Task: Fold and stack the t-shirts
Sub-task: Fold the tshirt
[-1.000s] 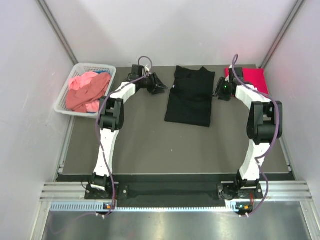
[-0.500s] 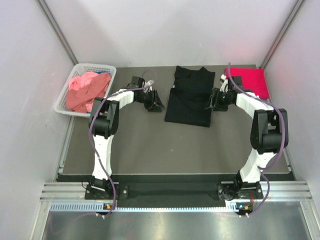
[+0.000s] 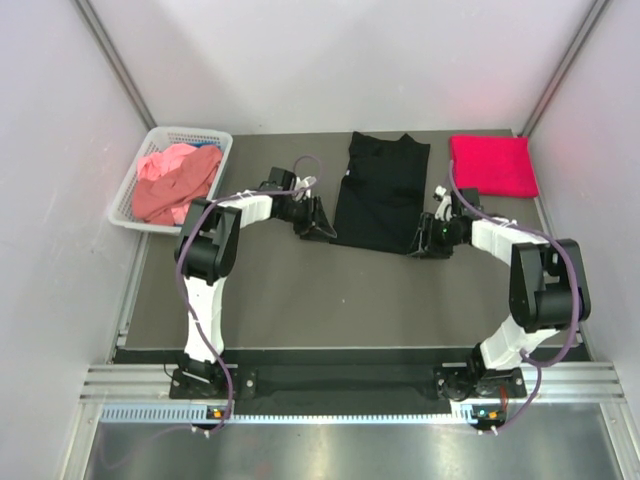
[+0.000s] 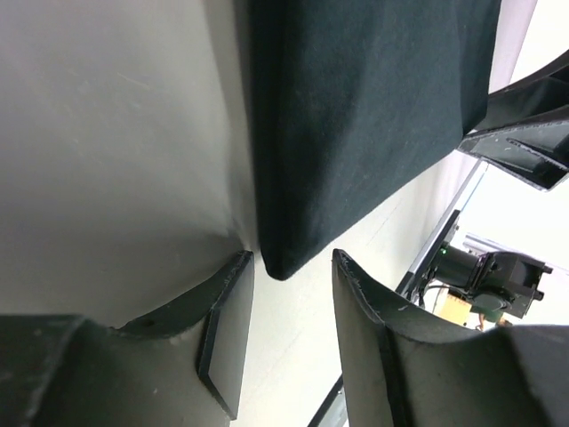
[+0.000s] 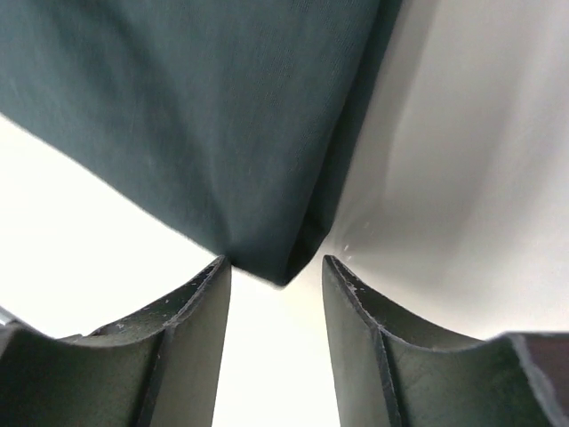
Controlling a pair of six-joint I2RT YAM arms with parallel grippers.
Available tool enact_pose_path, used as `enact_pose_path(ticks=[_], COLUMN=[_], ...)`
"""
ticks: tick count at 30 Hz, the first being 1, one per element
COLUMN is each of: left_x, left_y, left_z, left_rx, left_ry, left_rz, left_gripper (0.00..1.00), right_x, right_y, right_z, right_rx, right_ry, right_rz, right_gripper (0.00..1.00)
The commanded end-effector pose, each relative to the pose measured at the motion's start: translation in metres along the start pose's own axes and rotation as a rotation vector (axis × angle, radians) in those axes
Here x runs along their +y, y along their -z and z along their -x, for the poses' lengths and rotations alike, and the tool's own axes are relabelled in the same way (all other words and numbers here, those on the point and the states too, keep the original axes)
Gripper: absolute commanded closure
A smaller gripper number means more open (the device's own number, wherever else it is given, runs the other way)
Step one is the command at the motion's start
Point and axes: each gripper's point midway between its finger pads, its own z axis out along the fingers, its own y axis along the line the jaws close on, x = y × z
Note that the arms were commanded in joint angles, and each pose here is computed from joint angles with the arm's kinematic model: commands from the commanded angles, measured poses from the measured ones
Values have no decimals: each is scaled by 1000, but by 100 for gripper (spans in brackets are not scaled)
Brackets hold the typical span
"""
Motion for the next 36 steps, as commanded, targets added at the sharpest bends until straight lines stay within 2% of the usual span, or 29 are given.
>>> enact_pose_path(ticks=[1, 4, 5, 6, 8, 9, 11, 18, 21, 25, 27, 28, 29, 32, 33, 34, 36], left_x=[-7, -5, -6, -7, -9, -9, -6, -8, -1, 18, 20, 25, 24, 9, 7, -5, -10], left_y=[5, 4, 3, 4, 5, 6, 9, 21, 27, 31, 36, 37, 40, 49, 52, 56, 55], left_z=[4, 4, 3, 3, 0, -1, -8, -38, -61, -113, -125, -138, -140, -125, -123, -95, -73], left_rx=[-41, -43, -40, -39, -33, -32, -26, -25, -8, 44, 31, 44, 41, 2, 16, -37, -44], left_ry=[-78, -75, -75, -74, -73, -74, -47, 11, 42, 151, 166, 200, 206, 158, 153, 95, 23], left_rz=[6, 8, 7, 3, -2, -2, 25, 72, 133, 229, 262, 279, 278, 273, 294, 305, 318], left_gripper=[54, 58, 65, 79, 92, 100, 100, 100, 100, 100, 94, 87, 80, 72, 70, 69, 69], right_x=[16, 15, 15, 17, 17, 18, 13, -4, -8, -15, -11, -11, -6, -1, 2, 10, 19], right_y=[5, -1, -3, -3, -2, 2, 6, 20, 24, 26, 33, 35, 42, 60, 64, 73, 74], right_z=[13, 11, 8, 7, 4, 3, 0, -32, -55, -96, -100, -104, -102, -81, -72, -52, -36], right_rx=[-89, -114, -109, -109, -111, -117, -117, -87, -66, -32, -60, -62, -82, -152, -174, -215, -209], right_ry=[60, 61, 54, 54, 41, 45, 33, -17, -59, -156, -155, -158, -150, -123, -106, -56, -6], right_rz=[48, 73, 80, 91, 95, 93, 55, -38, -57, -79, -65, -61, -52, -69, -72, -57, -31], right_gripper=[55, 60, 63, 72, 83, 93, 100, 100, 100, 100, 100, 95, 81, 66, 65, 64, 64])
